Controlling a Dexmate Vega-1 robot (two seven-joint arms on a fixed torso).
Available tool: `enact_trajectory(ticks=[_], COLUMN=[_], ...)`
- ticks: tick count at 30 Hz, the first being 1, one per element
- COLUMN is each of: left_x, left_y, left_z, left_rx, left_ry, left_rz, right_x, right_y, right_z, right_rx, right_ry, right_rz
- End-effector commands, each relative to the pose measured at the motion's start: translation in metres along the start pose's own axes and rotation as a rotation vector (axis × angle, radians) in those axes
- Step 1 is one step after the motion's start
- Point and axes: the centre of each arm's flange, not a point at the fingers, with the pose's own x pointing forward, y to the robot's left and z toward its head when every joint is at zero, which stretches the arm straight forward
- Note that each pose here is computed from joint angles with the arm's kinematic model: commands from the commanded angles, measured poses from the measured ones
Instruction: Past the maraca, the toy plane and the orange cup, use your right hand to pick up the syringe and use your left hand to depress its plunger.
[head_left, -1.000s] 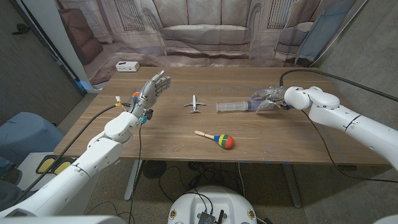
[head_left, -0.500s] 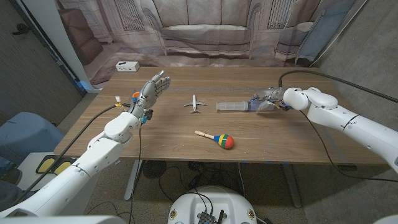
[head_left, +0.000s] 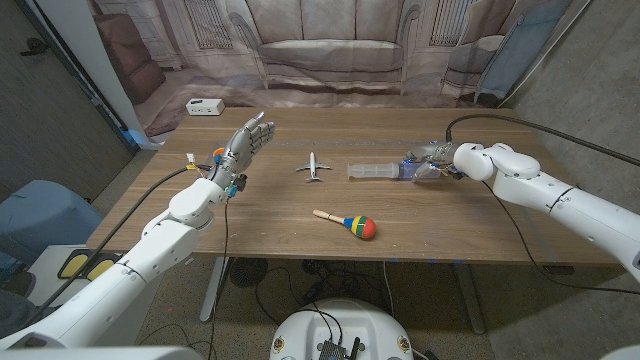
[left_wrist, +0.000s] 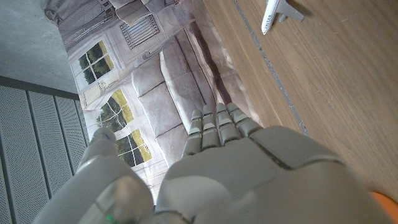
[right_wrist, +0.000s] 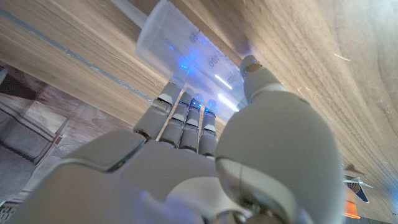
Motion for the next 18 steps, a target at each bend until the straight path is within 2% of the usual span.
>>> enact_trajectory(ticks=[1,8,18], left_x=[0.0017,-0.0002,-0.0012], left_y=[-0.0017,-0.0027,-0.0057], left_z=[0.0003,0.0002,-0.0015], left_rx=[-0.001,-0.002,-0.009], left_ry=[0.001,0.001,0.003], left_rz=[-0.004,-0.002,-0.004], right_x=[0.0018,0.0034,0.0005], right_y=[0.0102,0.0174,0.0174], right_z=[0.0018,0.0014,0.0021], right_rx=[-0.044,-0.07,-0.109], right_ry=[0.007,0.007,0.027], right_rz=[-0.026,-0.037,-0.09])
